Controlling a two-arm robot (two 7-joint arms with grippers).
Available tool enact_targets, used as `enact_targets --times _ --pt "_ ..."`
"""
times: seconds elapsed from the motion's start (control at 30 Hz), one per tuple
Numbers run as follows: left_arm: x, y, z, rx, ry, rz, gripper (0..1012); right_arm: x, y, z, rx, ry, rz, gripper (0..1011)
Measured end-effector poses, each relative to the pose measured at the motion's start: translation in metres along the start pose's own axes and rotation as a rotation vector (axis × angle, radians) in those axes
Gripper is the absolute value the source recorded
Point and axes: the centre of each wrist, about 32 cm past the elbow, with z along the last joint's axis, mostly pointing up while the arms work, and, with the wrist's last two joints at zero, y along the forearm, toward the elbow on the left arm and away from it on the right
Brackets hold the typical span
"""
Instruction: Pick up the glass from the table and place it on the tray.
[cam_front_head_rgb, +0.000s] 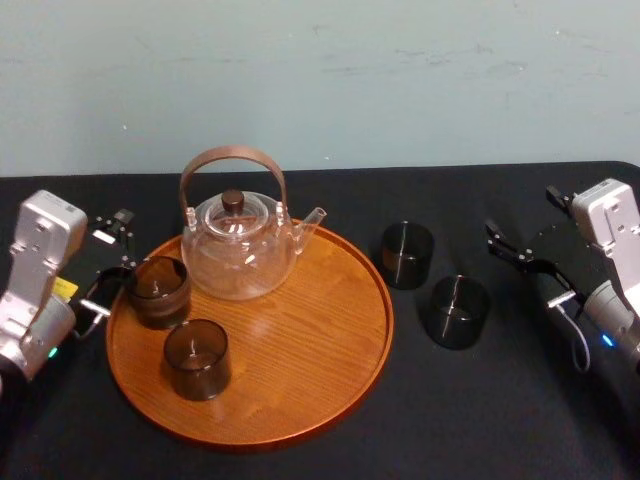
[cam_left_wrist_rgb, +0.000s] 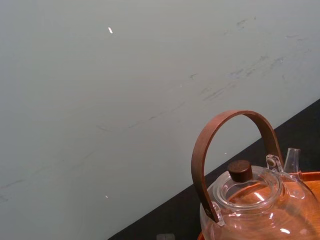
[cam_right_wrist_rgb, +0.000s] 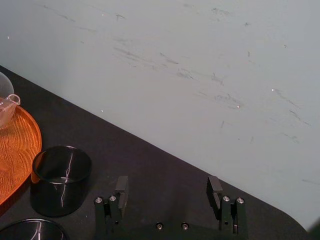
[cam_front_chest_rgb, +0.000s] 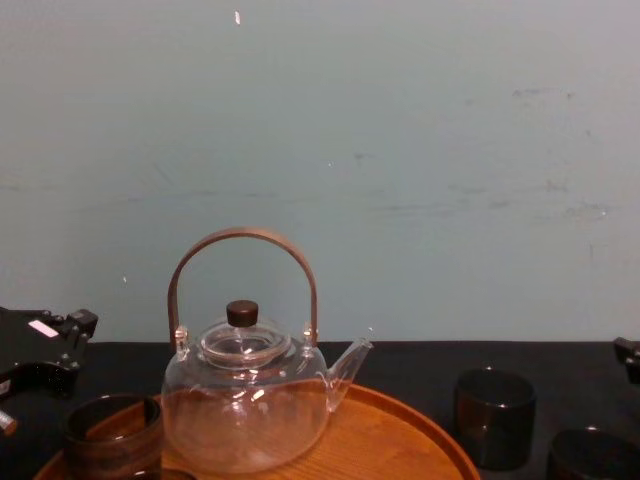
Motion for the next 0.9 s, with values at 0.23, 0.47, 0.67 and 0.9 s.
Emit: enact_targets --times 0.23,0.47,0.67,0.9 --pt "0.0000 0.0000 0.0000 0.000 0.000 0.000 0 0.0000 0.0000 0.0000 0.000 0.000 0.000 1002" --pt "0.0000 0.0000 0.0000 0.000 0.000 0.000 0 0.0000 0.0000 0.0000 0.000 0.000 0.000 1002" --pt "0.0000 0.0000 0.0000 0.000 0.000 0.000 0 0.0000 0.0000 0.0000 0.000 0.000 0.000 1002" --pt "0.0000 0.0000 0.0000 0.000 0.000 0.000 0 0.0000 0.0000 0.0000 0.000 0.000 0.000 1002"
